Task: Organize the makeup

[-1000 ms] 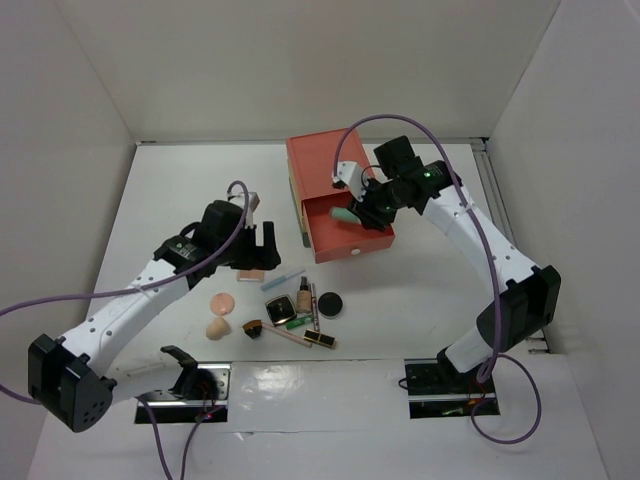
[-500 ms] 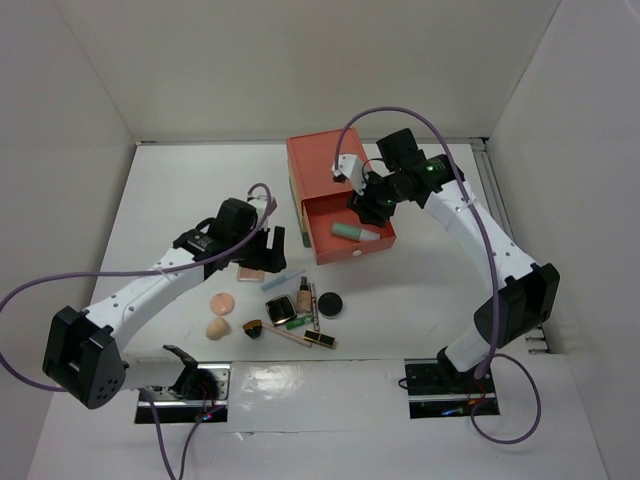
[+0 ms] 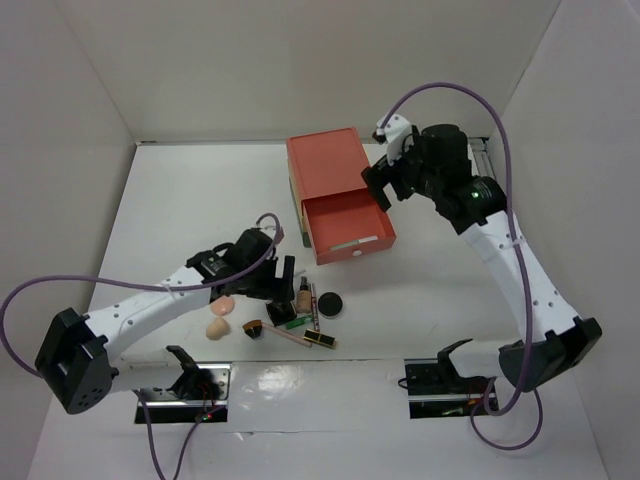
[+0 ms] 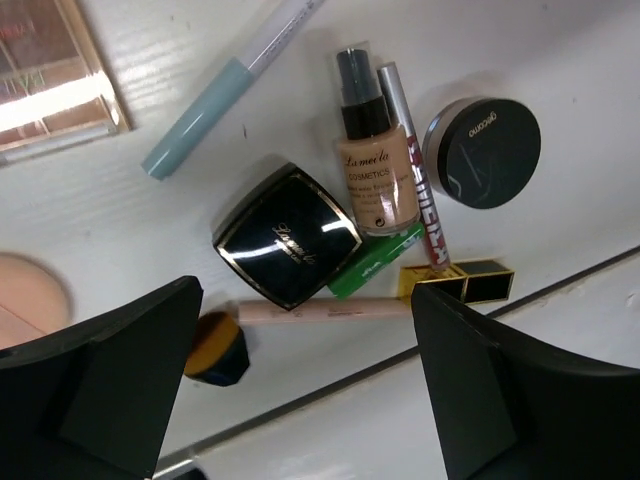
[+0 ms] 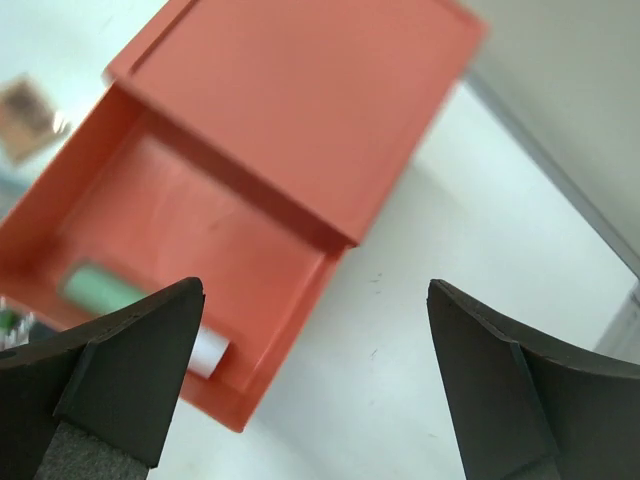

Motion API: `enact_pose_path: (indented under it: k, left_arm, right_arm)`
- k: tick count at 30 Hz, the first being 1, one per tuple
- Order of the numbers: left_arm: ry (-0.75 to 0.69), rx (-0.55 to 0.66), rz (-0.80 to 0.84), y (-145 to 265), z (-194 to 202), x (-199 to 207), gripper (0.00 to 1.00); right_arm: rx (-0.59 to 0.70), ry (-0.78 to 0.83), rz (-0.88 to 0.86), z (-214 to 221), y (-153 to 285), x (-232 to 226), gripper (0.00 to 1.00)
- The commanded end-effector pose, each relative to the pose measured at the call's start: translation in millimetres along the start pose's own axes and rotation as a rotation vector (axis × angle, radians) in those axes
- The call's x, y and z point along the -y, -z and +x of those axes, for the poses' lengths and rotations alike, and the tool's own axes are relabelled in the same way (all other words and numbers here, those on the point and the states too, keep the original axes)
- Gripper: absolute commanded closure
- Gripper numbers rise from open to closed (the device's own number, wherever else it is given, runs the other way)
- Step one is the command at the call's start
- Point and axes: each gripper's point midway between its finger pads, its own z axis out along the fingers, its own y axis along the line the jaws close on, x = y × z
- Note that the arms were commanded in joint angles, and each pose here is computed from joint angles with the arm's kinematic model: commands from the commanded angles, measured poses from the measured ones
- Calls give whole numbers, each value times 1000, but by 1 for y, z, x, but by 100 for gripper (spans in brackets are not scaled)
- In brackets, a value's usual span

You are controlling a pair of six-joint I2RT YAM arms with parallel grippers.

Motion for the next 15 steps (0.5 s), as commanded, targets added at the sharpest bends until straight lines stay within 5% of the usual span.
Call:
enact_pose_path:
  k: [1,10,15]
  left_arm:
    - [149,22,-79,1,0,0,0]
    - [132,67,-113,-26,2,50,9]
    - [155,71,-152,-38,4,57,23]
  right_arm:
    - [186,-219,256,-37,27,41,0]
    - [168,-439,424,-12,43,57,0]
    - [170,-456,446,-9,47,61,0]
